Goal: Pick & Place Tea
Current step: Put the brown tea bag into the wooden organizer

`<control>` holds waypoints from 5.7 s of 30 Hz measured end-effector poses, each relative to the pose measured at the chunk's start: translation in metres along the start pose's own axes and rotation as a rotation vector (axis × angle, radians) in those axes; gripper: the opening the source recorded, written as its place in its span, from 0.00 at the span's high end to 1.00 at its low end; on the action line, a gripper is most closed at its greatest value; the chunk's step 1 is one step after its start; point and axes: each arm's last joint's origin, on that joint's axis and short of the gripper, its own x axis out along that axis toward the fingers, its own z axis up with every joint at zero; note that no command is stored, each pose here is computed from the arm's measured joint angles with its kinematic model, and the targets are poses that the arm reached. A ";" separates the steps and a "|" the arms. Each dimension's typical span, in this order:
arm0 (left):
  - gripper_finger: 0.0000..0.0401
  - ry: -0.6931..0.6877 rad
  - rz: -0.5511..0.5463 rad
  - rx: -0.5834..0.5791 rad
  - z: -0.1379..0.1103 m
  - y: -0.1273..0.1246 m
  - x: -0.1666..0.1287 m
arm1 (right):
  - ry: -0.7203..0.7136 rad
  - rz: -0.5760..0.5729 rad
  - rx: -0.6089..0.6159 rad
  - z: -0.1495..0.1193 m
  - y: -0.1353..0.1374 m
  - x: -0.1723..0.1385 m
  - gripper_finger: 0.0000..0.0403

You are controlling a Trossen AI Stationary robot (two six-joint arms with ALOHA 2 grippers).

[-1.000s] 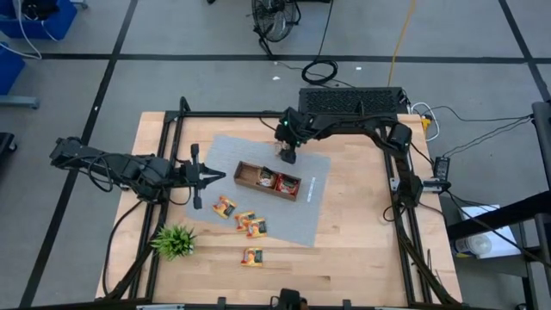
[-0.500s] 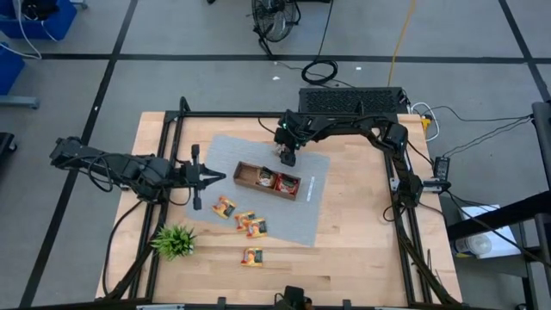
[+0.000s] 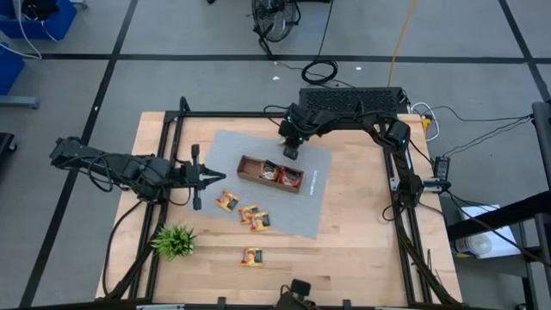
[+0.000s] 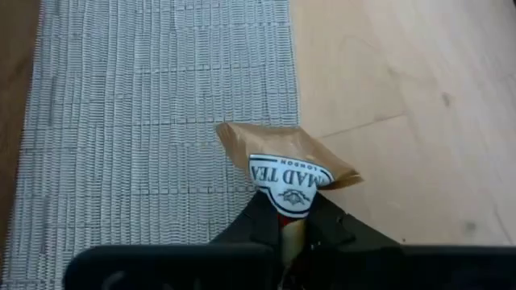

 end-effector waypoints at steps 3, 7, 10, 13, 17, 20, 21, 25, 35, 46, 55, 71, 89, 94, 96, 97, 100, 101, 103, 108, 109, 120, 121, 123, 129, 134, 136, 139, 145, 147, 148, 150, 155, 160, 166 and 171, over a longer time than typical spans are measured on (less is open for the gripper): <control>0.95 0.000 0.000 0.000 0.000 0.000 0.000 | -0.007 -0.012 -0.039 0.003 0.006 -0.005 0.98; 0.95 0.001 -0.001 0.001 0.000 0.000 0.000 | -0.019 -0.118 -0.113 0.013 0.018 -0.024 0.98; 0.95 0.000 -0.001 0.000 0.000 0.000 0.000 | -0.069 -0.189 -0.160 0.024 0.028 -0.048 0.98; 0.95 0.001 -0.001 0.001 0.000 0.000 0.000 | -0.118 -0.205 -0.181 0.031 0.039 -0.068 0.98; 0.95 0.000 0.000 0.001 0.000 0.000 0.000 | -0.179 -0.193 -0.183 0.038 0.055 -0.095 0.98; 0.95 0.000 -0.001 0.000 0.000 0.000 0.000 | -0.204 -0.171 -0.199 0.040 0.070 -0.108 0.98; 0.95 0.000 0.000 0.000 0.000 0.000 0.000 | -0.212 -0.156 -0.200 0.041 0.076 -0.112 0.98; 0.95 0.000 0.000 0.000 0.000 0.000 0.000 | -0.273 0.003 -0.177 0.043 0.096 -0.128 0.98; 0.95 0.000 0.000 0.000 0.000 0.000 0.000 | -0.432 0.047 -0.196 0.033 0.139 -0.143 0.98; 0.95 -0.166 0.031 -0.036 0.017 0.004 -0.001 | -0.524 -0.315 -0.520 0.004 0.201 -0.124 0.98; 0.95 -0.034 0.086 -0.159 0.001 0.004 0.042 | -0.747 -0.526 -0.673 -0.011 0.223 -0.123 0.98; 0.95 0.025 0.185 -0.022 -0.032 -0.002 0.123 | -0.703 -0.520 -0.693 -0.014 0.223 -0.116 0.98; 0.95 -0.083 0.171 -0.233 -0.023 -0.001 0.122 | -0.698 -0.515 -0.692 -0.015 0.222 -0.113 0.98; 0.95 -0.077 0.171 -0.228 -0.024 -0.001 0.122 | -0.696 -0.513 -0.691 -0.015 0.222 -0.113 0.98; 0.95 -0.074 0.171 -0.199 -0.024 -0.001 0.122 | -0.696 -0.513 -0.691 -0.015 0.222 -0.113 0.98; 0.95 -0.073 0.172 -0.189 -0.024 -0.001 0.122 | -0.695 -0.513 -0.691 -0.015 0.222 -0.113 0.98; 0.94 -0.044 0.224 -0.229 -0.027 0.002 0.122 | -0.696 -0.513 -0.691 -0.015 0.222 -0.113 0.98; 0.92 -0.029 0.234 -0.240 -0.029 0.003 0.123 | -0.695 -0.513 -0.691 -0.015 0.222 -0.113 0.98; 0.85 -0.024 0.218 -0.278 -0.031 0.008 0.124 | -0.696 -0.511 -0.696 -0.015 0.222 -0.113 0.98; 0.61 -0.055 0.120 -0.444 -0.030 0.022 0.127 | -0.680 -0.512 -0.774 -0.015 0.223 -0.112 0.98; 0.56 -0.062 0.102 -0.479 -0.030 0.025 0.127 | -0.674 -0.517 -0.787 -0.016 0.223 -0.112 0.98; 0.34 0.093 -0.065 -0.665 -0.039 0.030 0.150 | -0.653 -0.581 -0.792 -0.015 0.220 -0.113 0.98; 0.35 0.101 -0.061 -0.669 -0.041 0.031 0.151 | -0.648 -0.595 -0.792 -0.015 0.220 -0.113 0.98; 0.36 0.118 -0.051 -0.670 -0.044 0.032 0.151 | -0.643 -0.605 -0.789 -0.015 0.220 -0.113 0.98; 0.41 0.087 -0.021 -0.690 -0.044 0.040 0.153 | -0.653 -0.582 -0.799 -0.015 0.222 -0.113 0.98; 0.48 0.091 -0.017 -0.723 -0.048 0.045 0.155 | -0.665 -0.552 -0.803 -0.015 0.223 -0.113 0.98; 0.54 0.086 -0.035 -0.728 -0.047 0.047 0.154 | -0.670 -0.551 -0.794 -0.015 0.223 -0.113 0.98; 0.66 0.092 -0.058 -0.717 -0.048 0.046 0.154 | -0.670 -0.546 -0.791 -0.015 0.223 -0.113 0.98; 0.95 0.090 -0.074 -0.599 -0.048 0.046 0.154 | -0.674 -0.526 -0.750 -0.017 0.224 -0.112 0.90; 0.95 0.089 -0.081 -0.536 -0.046 0.046 0.152 | -0.673 -0.511 -0.726 -0.017 0.224 -0.112 0.86; 0.96 0.094 -0.083 -0.511 -0.045 0.045 0.150 | -0.674 -0.501 -0.711 -0.018 0.225 -0.112 0.84; 0.96 0.100 -0.078 -0.471 -0.044 0.044 0.147 | -0.670 -0.488 -0.685 -0.018 0.225 -0.111 0.81; 0.96 0.115 0.014 -0.337 -0.039 0.041 0.139 | -0.659 -0.491 -0.661 -0.020 0.227 -0.111 0.76; 0.96 0.123 0.102 -0.215 -0.032 0.038 0.131 | -0.618 -0.548 -0.619 -0.023 0.228 -0.111 0.74; 0.96 0.041 0.144 -0.081 -0.031 0.029 0.129 | -0.592 -0.513 -0.527 -0.026 0.223 -0.108 0.74; 0.96 -0.158 0.150 -0.007 -0.054 0.022 0.117 | -0.561 -0.470 -0.433 -0.026 0.207 -0.112 0.74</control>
